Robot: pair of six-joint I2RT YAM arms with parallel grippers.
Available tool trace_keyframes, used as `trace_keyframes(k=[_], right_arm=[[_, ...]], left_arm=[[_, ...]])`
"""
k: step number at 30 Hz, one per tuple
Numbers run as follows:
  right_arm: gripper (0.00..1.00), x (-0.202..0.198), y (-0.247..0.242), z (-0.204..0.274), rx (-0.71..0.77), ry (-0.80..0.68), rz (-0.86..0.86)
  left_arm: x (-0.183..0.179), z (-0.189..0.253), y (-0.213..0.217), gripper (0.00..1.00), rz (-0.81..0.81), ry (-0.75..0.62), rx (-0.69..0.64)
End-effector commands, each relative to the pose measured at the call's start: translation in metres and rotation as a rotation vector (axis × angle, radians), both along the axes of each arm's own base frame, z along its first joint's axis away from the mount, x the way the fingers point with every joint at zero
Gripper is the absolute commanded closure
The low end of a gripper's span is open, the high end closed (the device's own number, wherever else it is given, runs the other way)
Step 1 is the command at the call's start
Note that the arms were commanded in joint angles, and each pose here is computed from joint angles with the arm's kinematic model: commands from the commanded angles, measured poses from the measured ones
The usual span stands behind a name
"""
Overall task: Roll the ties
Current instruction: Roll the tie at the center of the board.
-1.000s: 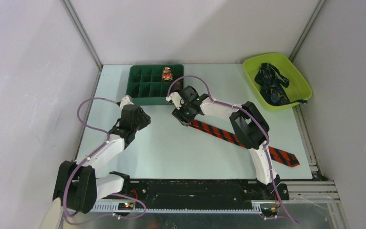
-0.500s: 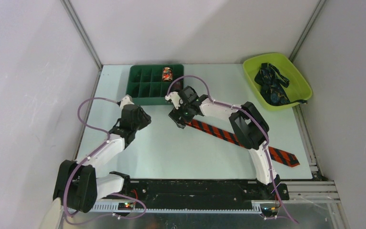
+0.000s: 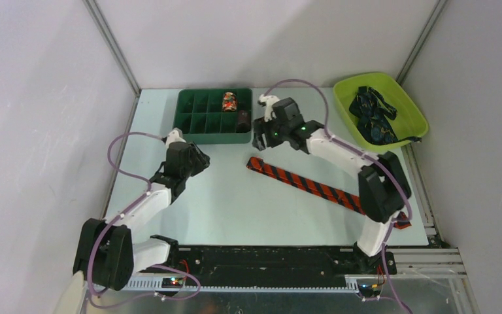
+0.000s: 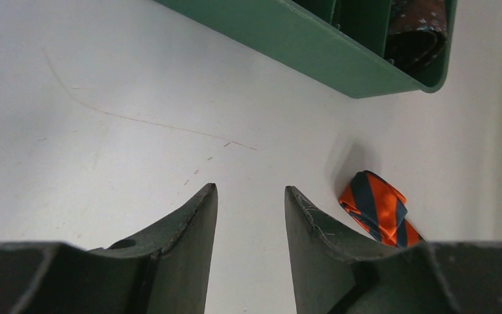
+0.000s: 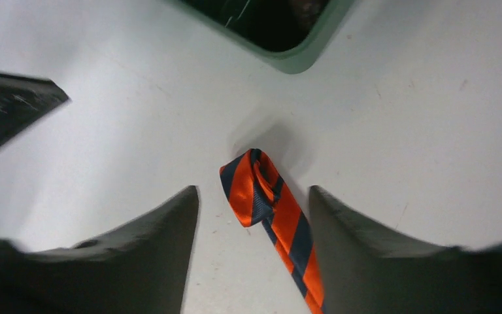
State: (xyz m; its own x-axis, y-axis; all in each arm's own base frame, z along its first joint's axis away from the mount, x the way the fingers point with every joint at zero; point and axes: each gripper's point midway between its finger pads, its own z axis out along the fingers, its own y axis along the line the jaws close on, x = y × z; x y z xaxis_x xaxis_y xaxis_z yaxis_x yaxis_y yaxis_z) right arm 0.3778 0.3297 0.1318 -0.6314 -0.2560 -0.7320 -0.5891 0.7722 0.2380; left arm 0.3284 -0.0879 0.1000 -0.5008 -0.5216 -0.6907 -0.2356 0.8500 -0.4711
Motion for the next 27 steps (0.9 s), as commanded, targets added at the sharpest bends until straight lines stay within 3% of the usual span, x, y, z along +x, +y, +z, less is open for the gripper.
trace_keyframes(k=[1, 9, 11, 27], right_arm=[[0.43, -0.013, -0.011, 0.021, 0.196, 0.119, -0.121], [0.94, -0.041, -0.006, 0.001, 0.271, 0.273, -0.143], [1.0, -0.046, -0.002, -0.007, 0.27, 0.299, -0.151], [1.0, -0.036, 0.002, -0.055, 0.293, 0.413, -0.223]], left_arm=[[0.021, 0.022, -0.023, 0.52, -0.073, -0.072, -0.054], [0.029, 0.02, -0.054, 0.52, -0.154, -0.06, -0.073], [0.031, 0.02, -0.059, 0.52, -0.169, -0.058, -0.077], [0.043, 0.007, -0.084, 0.53, -0.245, -0.027, -0.107]])
